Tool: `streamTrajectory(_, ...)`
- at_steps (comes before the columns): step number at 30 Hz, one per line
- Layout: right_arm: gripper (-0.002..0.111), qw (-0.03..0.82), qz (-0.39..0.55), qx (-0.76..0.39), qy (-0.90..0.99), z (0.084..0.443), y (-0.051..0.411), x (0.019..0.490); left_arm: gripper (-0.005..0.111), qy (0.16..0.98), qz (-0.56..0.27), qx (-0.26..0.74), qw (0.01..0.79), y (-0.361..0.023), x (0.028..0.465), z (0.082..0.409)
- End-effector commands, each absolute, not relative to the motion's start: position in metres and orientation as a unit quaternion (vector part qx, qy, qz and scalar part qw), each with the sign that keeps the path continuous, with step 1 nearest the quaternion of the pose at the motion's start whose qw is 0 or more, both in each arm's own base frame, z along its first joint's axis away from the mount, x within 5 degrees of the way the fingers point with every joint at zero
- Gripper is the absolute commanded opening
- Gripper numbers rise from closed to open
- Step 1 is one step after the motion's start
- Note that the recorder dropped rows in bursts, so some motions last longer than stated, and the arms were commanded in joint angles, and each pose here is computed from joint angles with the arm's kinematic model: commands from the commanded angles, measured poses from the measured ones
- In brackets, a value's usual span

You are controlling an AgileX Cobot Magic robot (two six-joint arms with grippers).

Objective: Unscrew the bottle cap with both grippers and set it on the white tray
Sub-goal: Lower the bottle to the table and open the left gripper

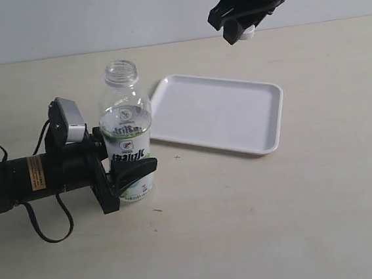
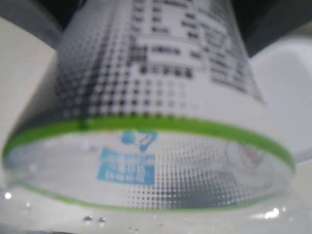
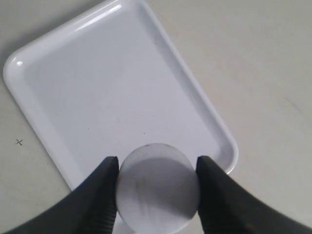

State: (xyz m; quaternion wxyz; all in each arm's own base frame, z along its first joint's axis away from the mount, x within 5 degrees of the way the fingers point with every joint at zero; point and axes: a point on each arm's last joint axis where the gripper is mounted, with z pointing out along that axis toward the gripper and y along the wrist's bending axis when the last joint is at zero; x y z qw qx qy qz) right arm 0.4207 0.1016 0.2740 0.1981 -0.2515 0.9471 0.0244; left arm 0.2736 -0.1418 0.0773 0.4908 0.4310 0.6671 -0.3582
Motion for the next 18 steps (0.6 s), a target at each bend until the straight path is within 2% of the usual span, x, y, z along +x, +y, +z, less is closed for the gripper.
streamTrajectory(1, 0.000, 0.210, 0.018, -0.247, 0.946, 0.2760, 0.0987, 0.4232, 0.000, 0.682, -0.360, 0.402, 0.494, -0.1300, 0.2795, 0.0732)
streamTrajectory(15, 0.000, 0.216, 0.019, -0.249, 0.944, 0.2765, 0.0991, 0.4241, 0.001, 0.667, -0.355, 0.432, 0.492, -0.1309, 0.2761, 0.0698)
streamTrajectory(18, 0.000, 0.216, 0.019, -0.249, 0.944, 0.2765, 0.0991, 0.4241, 0.014, 0.663, -0.358, 0.440, 0.489, -0.1314, 0.2746, 0.0695)
